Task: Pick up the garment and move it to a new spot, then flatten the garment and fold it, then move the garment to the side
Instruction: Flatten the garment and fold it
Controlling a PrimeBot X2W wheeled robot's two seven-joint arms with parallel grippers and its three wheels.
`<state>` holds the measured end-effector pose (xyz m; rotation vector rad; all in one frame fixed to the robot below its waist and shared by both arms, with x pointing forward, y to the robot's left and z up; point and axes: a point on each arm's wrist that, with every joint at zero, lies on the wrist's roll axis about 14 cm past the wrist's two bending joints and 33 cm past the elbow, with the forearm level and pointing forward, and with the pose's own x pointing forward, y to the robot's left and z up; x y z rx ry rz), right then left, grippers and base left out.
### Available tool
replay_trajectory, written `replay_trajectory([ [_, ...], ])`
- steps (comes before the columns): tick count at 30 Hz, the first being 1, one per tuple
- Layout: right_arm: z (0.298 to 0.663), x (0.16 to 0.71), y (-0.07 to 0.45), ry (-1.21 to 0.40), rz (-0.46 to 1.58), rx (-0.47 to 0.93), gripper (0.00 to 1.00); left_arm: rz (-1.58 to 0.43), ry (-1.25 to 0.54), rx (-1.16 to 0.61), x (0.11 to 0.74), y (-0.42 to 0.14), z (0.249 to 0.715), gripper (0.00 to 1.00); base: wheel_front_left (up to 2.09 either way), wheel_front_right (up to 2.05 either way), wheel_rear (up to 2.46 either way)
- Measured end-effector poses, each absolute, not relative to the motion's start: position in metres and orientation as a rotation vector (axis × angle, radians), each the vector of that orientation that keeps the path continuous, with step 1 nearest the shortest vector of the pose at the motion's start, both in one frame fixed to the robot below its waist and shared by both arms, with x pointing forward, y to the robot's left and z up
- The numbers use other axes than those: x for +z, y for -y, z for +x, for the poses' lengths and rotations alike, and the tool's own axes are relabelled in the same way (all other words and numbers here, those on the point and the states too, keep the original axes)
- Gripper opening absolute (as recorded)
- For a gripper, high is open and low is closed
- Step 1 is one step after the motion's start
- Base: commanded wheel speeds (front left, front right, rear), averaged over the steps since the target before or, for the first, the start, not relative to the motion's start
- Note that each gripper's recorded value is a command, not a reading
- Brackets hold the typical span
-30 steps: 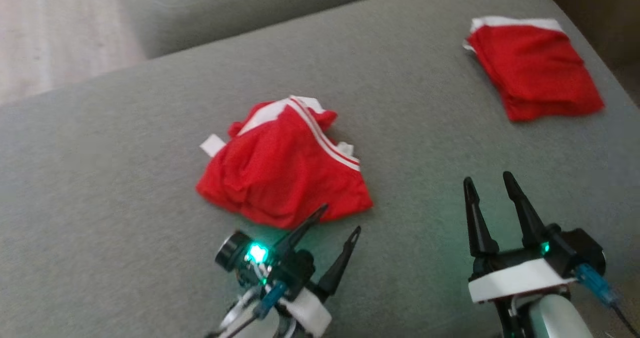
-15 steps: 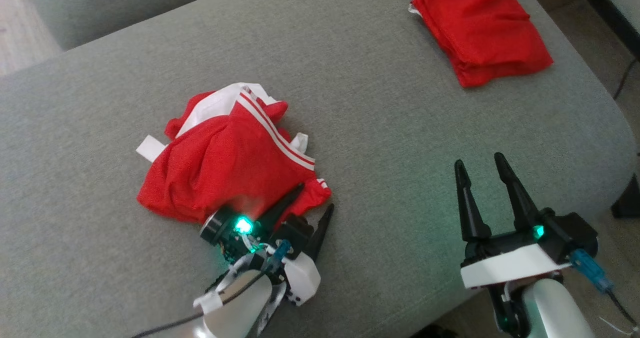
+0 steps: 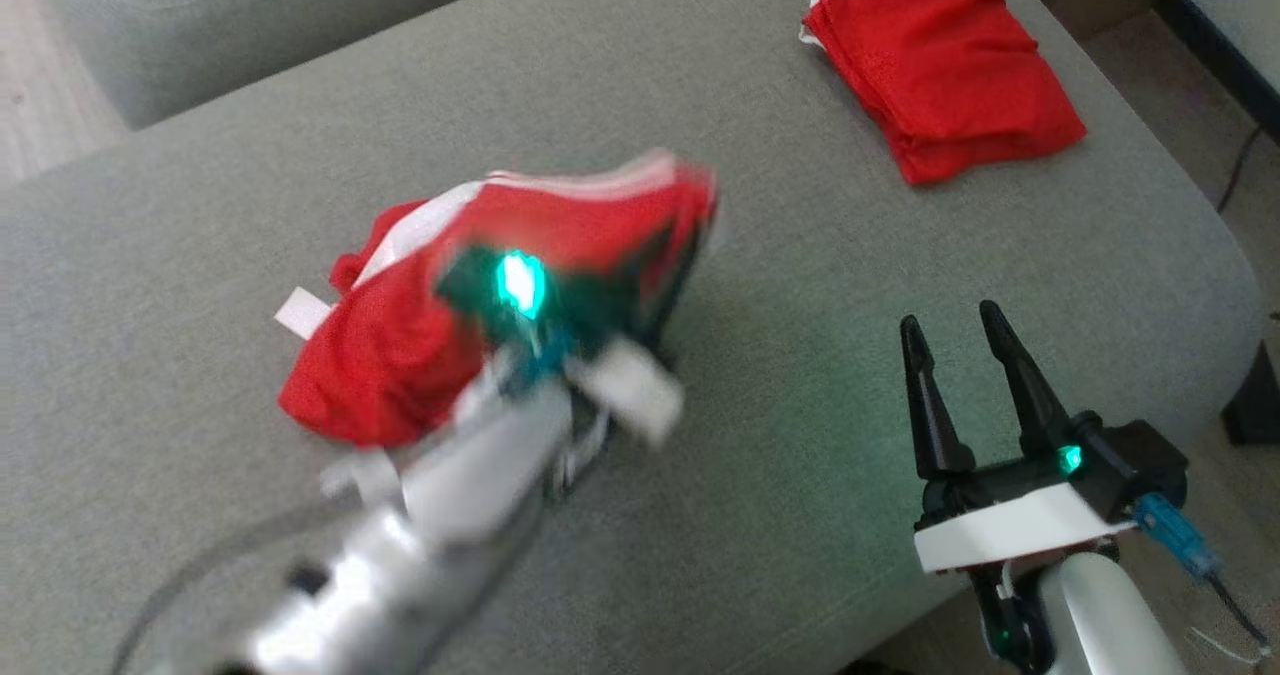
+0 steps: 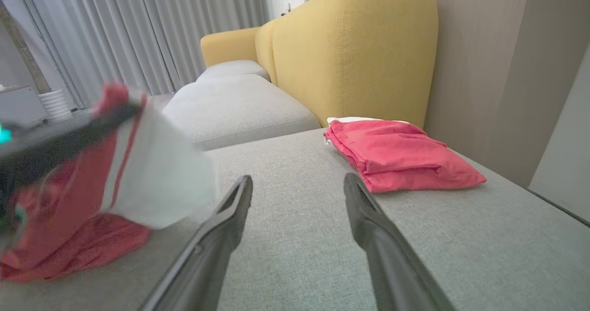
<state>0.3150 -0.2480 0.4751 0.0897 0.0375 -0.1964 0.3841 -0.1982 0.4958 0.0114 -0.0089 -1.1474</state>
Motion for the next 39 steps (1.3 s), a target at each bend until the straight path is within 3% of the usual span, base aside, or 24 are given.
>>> replay_trajectory([
  [5,0.316,0.482,0.240,-0.009,0.100,-0.167,1.00,-0.116,0.389,-1.053,0.658,0.202,0.435,0.00,0.00,0.00,0.00],
  [9,0.317,0.486,0.231,0.007,0.110,-0.139,1.00,-0.252,0.681,-0.901,0.798,0.165,0.453,0.00,0.00,0.00,0.00],
  [15,0.318,0.480,0.218,-0.005,0.126,-0.098,1.00,-0.428,0.726,-0.710,0.845,0.099,0.479,0.00,0.00,0.00,0.00],
  [19,0.324,0.480,0.209,-0.005,0.134,-0.065,1.00,-0.569,0.546,-0.523,0.777,0.039,0.508,0.00,0.00,0.00,0.00],
  [23,0.332,0.477,0.194,-0.012,0.141,-0.016,1.00,-0.595,0.225,-0.271,0.622,-0.031,0.506,0.00,0.00,0.00,0.00],
  [28,0.347,0.473,0.176,-0.025,0.146,0.047,1.00,-0.687,-0.184,0.047,0.444,-0.117,0.426,0.00,0.00,0.00,0.00],
  [32,0.356,0.468,0.158,-0.042,0.148,0.104,1.00,-0.760,-0.363,0.147,0.382,-0.134,0.368,0.00,0.00,0.00,0.00],
  [33,0.358,0.467,0.155,-0.045,0.146,0.116,1.00,-0.766,-0.373,0.144,0.379,-0.133,0.363,0.80,0.00,0.00,0.00],
  [34,0.360,0.467,0.152,-0.046,0.143,0.127,1.00,-0.769,-0.372,0.146,0.380,-0.133,0.360,1.00,0.00,0.00,0.00],
  [39,0.364,0.468,0.135,-0.045,0.139,0.181,1.00,-0.611,-0.335,0.113,0.389,-0.141,0.352,1.00,0.00,0.00,0.00],
])
